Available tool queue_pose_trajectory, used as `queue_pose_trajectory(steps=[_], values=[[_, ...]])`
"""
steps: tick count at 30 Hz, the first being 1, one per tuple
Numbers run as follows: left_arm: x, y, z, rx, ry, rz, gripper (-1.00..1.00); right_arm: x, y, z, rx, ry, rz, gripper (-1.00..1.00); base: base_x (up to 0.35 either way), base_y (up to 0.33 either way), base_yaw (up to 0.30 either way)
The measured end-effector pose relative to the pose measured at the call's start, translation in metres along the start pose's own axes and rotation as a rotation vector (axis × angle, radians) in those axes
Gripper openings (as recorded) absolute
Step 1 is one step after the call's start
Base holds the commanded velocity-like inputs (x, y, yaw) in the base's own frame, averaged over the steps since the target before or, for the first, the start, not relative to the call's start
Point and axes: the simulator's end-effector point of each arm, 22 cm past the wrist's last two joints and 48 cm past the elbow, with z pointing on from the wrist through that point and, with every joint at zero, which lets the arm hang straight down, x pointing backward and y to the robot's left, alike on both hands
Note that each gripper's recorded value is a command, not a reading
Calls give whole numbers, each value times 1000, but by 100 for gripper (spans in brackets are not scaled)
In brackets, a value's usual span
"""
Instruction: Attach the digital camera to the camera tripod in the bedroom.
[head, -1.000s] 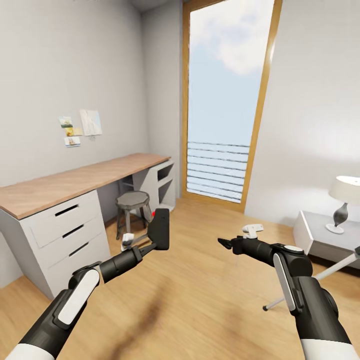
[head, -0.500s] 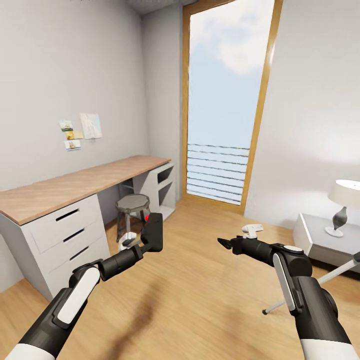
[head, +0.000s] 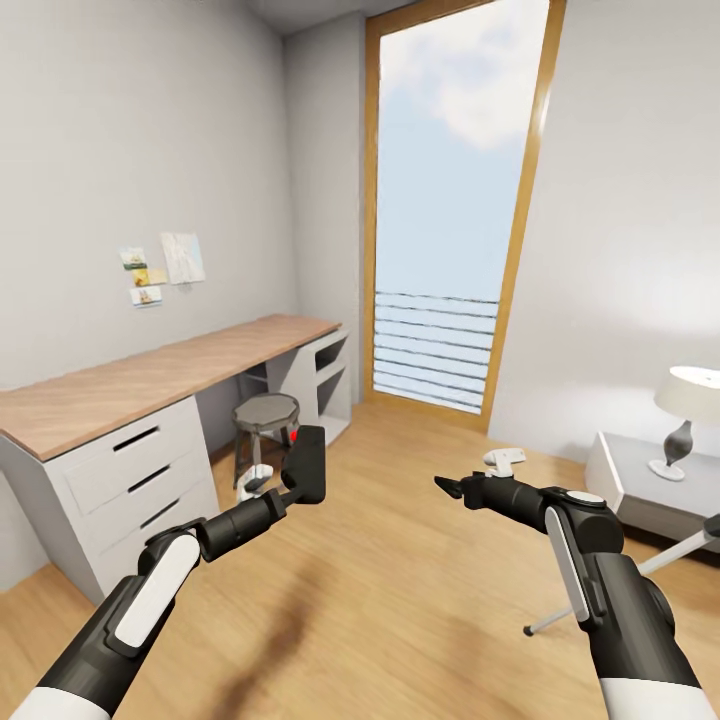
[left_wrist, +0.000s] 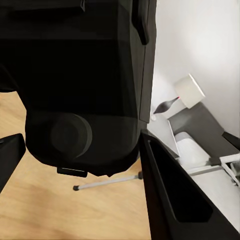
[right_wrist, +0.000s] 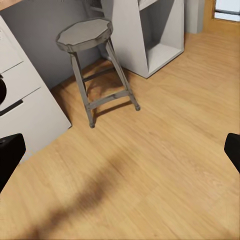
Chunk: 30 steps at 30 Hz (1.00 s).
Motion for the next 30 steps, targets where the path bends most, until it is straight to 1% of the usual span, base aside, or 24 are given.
queue_pose_trajectory(steps=[30], values=[[-42, -37, -5, -14, 1, 0, -100, -55, 11, -15, 0, 2, -1, 100, 0, 0, 0]])
